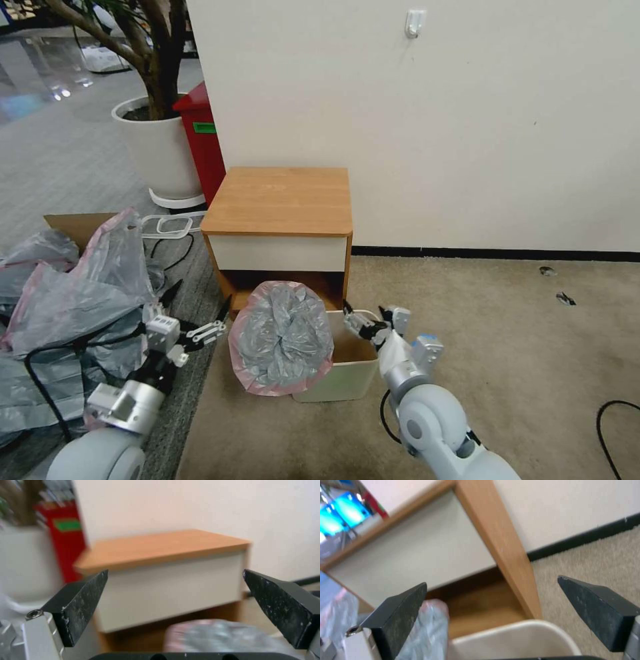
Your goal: Pick up the garbage bag from the table and place it over the trash can.
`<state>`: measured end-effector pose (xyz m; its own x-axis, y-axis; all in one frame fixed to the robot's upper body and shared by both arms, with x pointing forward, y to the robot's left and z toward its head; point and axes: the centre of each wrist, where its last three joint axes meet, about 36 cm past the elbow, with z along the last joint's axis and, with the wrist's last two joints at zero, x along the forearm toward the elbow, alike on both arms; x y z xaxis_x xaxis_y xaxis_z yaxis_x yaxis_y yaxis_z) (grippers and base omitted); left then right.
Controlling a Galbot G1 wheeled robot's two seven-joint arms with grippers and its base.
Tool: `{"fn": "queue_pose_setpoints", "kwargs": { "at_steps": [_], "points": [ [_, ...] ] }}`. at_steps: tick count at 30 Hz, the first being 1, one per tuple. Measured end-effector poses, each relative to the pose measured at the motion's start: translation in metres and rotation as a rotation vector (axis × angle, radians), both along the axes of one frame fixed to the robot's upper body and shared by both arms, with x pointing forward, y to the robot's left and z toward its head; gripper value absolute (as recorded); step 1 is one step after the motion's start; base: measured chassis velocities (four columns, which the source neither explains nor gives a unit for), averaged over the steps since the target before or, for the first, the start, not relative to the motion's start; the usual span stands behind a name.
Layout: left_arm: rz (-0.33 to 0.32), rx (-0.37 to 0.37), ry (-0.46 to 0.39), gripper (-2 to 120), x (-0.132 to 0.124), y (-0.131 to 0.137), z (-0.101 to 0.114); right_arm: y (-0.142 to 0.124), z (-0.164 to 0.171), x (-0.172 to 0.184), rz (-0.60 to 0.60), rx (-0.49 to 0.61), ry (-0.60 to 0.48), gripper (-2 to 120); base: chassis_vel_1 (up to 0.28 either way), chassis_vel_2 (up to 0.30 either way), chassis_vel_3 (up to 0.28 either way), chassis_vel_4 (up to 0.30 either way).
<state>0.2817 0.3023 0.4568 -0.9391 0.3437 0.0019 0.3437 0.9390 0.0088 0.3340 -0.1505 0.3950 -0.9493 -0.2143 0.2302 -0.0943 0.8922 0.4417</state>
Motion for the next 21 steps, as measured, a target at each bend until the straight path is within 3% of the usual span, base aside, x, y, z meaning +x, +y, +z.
{"fn": "queue_pose_setpoints", "kwargs": {
  "at_steps": [1,2,4,5,7,8,15,21],
  "points": [
    [-0.021,-0.031,0.072,100,0.003,-0.007,0.01,-0.002,0.002,-0.001,-0.009,0.011,-0.011,100,0.0,0.0,0.0,0.0],
    [-0.025,-0.041,0.205,100,0.006,-0.015,0.022,-0.004,0.005,-0.004,-0.022,0.028,-0.026,100,0.0,0.0,0.0,0.0],
    [-0.013,-0.013,0.409,100,0.011,-0.021,0.033,-0.01,0.01,-0.008,-0.043,0.047,-0.048,100,0.0,0.0,0.0,0.0],
    [-0.013,-0.013,0.409,100,0.011,-0.021,0.033,-0.01,0.01,-0.008,-0.043,0.047,-0.048,100,0.0,0.0,0.0,0.0],
    [0.037,0.045,0.557,100,0.018,-0.022,0.035,-0.015,0.014,-0.015,-0.061,0.065,-0.064,100,0.0,0.0,0.0,0.0],
    [0.064,0.06,0.591,100,0.021,-0.021,0.032,-0.018,0.015,-0.018,-0.068,0.073,-0.07,100,0.0,0.0,0.0,0.0],
    [0.075,0.053,0.639,100,0.032,-0.027,0.016,-0.02,0.011,-0.029,-0.087,0.09,-0.068,100,0.0,0.0,0.0,0.0],
    [0.06,0.018,0.62,100,0.044,-0.03,0.014,-0.016,0.011,-0.031,-0.092,0.094,-0.068,100,0.0,0.0,0.0,0.0]
  ]
}}
